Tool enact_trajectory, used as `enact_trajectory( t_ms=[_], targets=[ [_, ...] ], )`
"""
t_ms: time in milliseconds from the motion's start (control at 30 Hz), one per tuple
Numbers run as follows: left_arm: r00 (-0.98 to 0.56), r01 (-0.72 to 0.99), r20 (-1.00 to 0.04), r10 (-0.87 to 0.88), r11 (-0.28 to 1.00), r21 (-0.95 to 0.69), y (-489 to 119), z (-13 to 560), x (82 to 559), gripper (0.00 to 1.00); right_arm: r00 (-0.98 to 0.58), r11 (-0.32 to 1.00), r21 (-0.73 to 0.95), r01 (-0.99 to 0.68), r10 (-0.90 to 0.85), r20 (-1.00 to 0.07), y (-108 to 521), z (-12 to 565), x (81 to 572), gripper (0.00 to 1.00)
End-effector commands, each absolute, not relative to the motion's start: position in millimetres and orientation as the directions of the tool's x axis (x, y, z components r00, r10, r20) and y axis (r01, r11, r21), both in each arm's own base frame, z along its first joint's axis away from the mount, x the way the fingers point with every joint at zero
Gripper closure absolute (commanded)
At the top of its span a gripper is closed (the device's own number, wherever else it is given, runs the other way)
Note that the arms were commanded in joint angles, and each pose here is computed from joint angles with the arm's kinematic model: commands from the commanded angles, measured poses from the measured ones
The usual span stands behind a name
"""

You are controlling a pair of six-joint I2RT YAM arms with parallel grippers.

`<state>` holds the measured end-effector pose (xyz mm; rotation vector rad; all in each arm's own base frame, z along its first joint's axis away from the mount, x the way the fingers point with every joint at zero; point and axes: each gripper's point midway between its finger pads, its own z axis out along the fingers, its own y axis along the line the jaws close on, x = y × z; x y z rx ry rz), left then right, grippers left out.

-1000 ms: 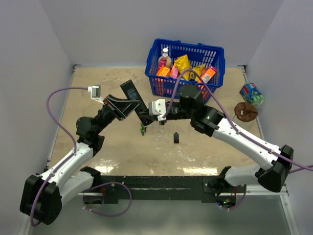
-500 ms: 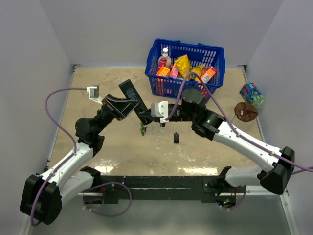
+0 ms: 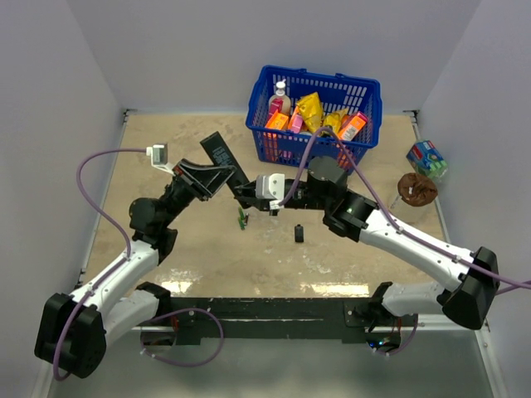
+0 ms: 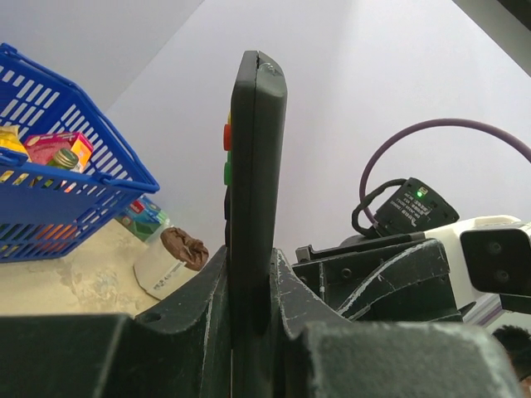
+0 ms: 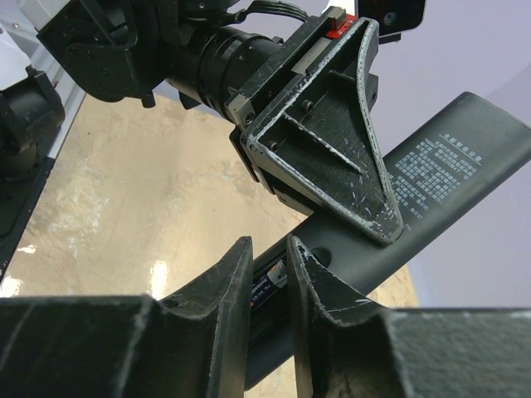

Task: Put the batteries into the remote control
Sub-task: Load the battery into the remote control.

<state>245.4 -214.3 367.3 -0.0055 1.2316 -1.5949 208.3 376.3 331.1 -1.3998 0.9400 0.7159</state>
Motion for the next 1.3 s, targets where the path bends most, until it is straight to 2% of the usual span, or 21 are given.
enact_trajectory(
  t_ms=[0,200,533,700,900,1033,1267],
  targets=[
    [-0.261,0.921,-0.495,-0.829,-0.06,-0.385,-186.5,482.1,178.1,1.0,0.195,0.104,-0.255,-0.961,-0.399,-0.896,356.6,221.8,222.9,0.71],
    [-0.222,0.911,-0.526,-0.821,0.017,-0.411,-187.8,472.2,187.9,1.0,0.171,0.116,-0.234,-0.965,-0.396,-0.902,358.9,216.9,219.8,0.56],
    [-0.173,0.846,-0.55,-0.817,0.162,-0.507,-183.2,458.0,213.5,1.0,0.194,0.145,-0.311,-0.939,-0.522,-0.831,367.1,183.7,216.4,0.44],
    [-0.173,0.831,-0.531,-0.829,0.166,-0.531,-179.3,454.4,215.5,1.0,0.205,0.17,-0.333,-0.928,-0.514,-0.833,371.4,178.0,213.4,0.4],
    [-0.193,0.829,-0.48,-0.856,0.119,-0.546,-174.3,451.4,212.0,1.0,0.212,0.173,-0.309,-0.935,-0.425,-0.88,382.2,184.3,206.9,0.37],
    [-0.219,0.853,-0.43,-0.876,0.042,-0.521,-170.9,456.0,201.4,1.0,0.171,0.116,-0.218,-0.969,-0.32,-0.932,396.5,187.4,187.1,0.37],
    [-0.2,0.888,-0.445,-0.873,0.03,-0.459,-171.2,467.4,189.9,1.0,0.08,0.056,-0.094,-0.994,-0.213,-0.974,412.2,184.1,168.3,0.38]
  ],
)
